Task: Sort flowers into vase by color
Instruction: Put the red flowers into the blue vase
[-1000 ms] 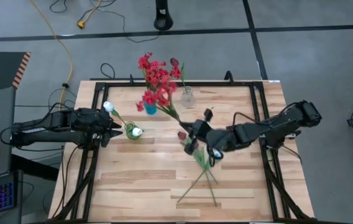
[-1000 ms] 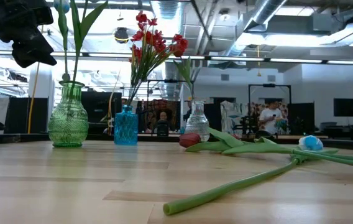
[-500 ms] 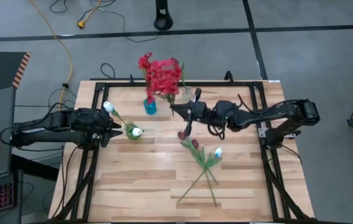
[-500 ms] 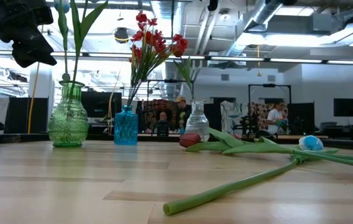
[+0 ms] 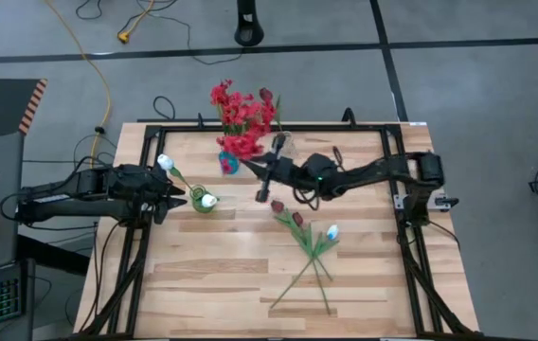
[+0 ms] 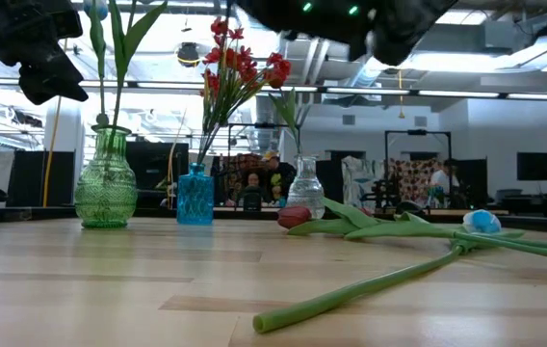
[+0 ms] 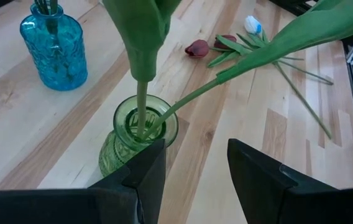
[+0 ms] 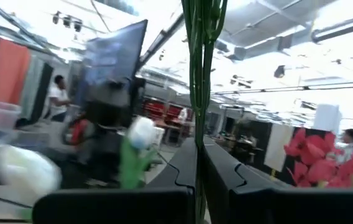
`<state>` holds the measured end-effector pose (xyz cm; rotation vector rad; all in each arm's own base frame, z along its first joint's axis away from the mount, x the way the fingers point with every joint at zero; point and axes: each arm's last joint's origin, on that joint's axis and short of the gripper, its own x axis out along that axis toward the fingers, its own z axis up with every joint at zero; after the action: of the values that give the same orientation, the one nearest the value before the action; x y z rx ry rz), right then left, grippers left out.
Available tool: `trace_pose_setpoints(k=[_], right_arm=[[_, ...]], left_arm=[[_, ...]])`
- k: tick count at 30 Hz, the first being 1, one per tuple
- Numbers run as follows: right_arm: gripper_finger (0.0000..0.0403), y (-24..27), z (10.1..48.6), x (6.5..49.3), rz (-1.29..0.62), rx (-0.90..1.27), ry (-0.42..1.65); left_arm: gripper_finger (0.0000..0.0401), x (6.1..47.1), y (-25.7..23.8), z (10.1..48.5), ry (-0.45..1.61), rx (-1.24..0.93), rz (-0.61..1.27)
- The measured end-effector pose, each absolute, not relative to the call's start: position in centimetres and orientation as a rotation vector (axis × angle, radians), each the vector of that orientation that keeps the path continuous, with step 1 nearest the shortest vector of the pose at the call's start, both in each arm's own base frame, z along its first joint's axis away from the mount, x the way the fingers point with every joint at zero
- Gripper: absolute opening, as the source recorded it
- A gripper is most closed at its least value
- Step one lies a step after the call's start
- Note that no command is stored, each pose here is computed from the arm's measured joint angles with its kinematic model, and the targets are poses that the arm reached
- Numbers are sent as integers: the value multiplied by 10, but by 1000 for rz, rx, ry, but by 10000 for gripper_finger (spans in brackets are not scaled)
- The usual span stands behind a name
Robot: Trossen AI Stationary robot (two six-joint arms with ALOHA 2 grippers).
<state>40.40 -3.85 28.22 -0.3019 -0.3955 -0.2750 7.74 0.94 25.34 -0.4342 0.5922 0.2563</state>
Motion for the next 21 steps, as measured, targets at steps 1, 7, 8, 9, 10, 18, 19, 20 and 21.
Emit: trace_pose_setpoints(k=[1,7,8,9,10,18,19,20,21], right_arm=[[38,-43,278,410,-283,-303,-388],[38,-64,263,441,-323,-316,-371],[38,-67,261,445,-329,-323,-370],[38,-69,258,449,-334,-334,-365],[38,-72,255,454,-341,-347,-363],[38,-87,238,476,-371,-376,-349],[38,-90,236,477,-376,-377,-347],[38,-92,233,478,-380,-378,-340],[38,-95,230,479,-386,-378,-334]], left_arm=[[160,77,9,253,592,-428,256],[160,77,10,253,589,-413,275],[160,77,10,253,589,-412,275],[160,77,10,253,589,-412,275],[160,77,10,253,589,-412,275],[160,77,10,253,589,-412,275],[160,77,10,253,589,-412,275],[160,77,10,253,589,-412,275],[160,77,10,253,589,-412,275]])
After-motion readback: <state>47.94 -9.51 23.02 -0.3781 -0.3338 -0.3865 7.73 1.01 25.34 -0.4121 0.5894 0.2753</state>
